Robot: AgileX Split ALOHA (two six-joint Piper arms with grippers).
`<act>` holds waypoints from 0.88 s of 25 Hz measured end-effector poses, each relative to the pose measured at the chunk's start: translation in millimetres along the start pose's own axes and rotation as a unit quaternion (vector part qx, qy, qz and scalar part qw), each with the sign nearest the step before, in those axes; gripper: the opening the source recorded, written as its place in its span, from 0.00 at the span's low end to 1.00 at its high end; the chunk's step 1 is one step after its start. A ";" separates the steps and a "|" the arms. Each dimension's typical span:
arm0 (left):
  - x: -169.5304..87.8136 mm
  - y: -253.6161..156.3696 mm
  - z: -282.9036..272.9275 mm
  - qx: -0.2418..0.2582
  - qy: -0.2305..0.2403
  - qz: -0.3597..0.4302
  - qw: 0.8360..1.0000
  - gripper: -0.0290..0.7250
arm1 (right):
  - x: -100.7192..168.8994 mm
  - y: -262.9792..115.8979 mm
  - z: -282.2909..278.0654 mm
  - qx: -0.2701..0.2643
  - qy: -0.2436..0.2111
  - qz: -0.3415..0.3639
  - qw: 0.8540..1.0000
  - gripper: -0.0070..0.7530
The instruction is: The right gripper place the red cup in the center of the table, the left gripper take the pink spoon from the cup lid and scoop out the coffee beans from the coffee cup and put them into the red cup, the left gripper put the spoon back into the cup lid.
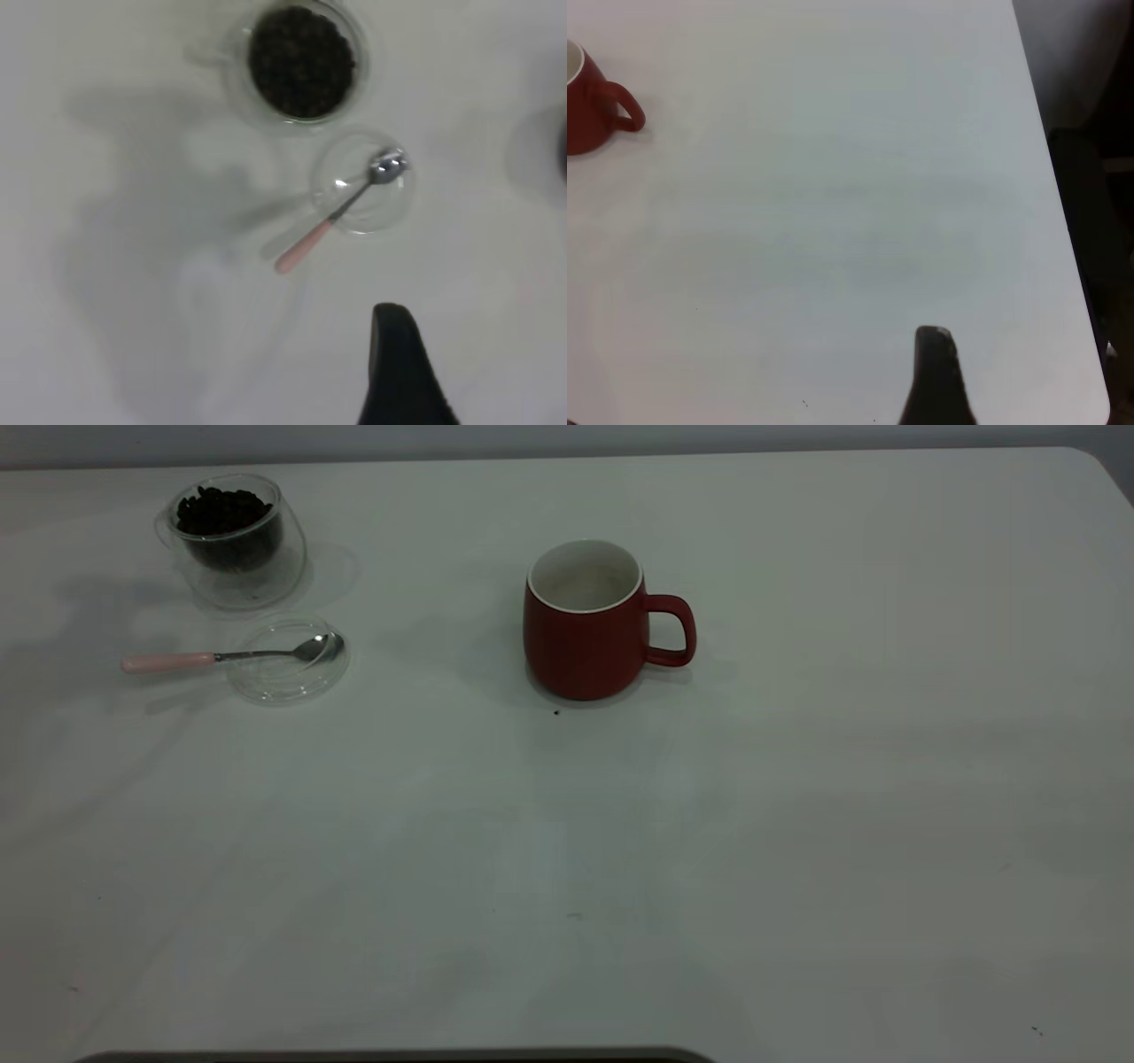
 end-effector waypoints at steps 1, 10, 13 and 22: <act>-1.2 -0.8 -7.8 -0.007 0.009 -0.013 1.000 0.71 | 0.0 0.0 0.0 0.000 0.000 0.000 1.000 0.78; -25.7 -44.3 -90.9 -0.078 0.025 -0.048 0.995 0.71 | 0.0 0.0 0.0 0.000 0.000 0.000 1.000 0.78; -38.5 -86.0 -114.7 -0.090 0.028 -0.045 0.995 0.71 | 0.0 0.0 0.0 0.000 0.000 0.000 1.000 0.78; -77.3 -225.9 -152.3 -0.157 0.031 -0.021 0.987 0.71 | 0.0 0.0 0.0 0.000 0.000 0.000 1.000 0.78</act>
Point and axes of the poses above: a point on each arm's last joint axis where the gripper is mounted, z pointing out along that axis toward the gripper, x along the wrist's bending axis when the last joint is at zero, y = z × x, the point moved 3 cm from there along z, pointing out along that axis toward the gripper, and after that the axes turned 3 degrees about z, right-handed, at the moved point
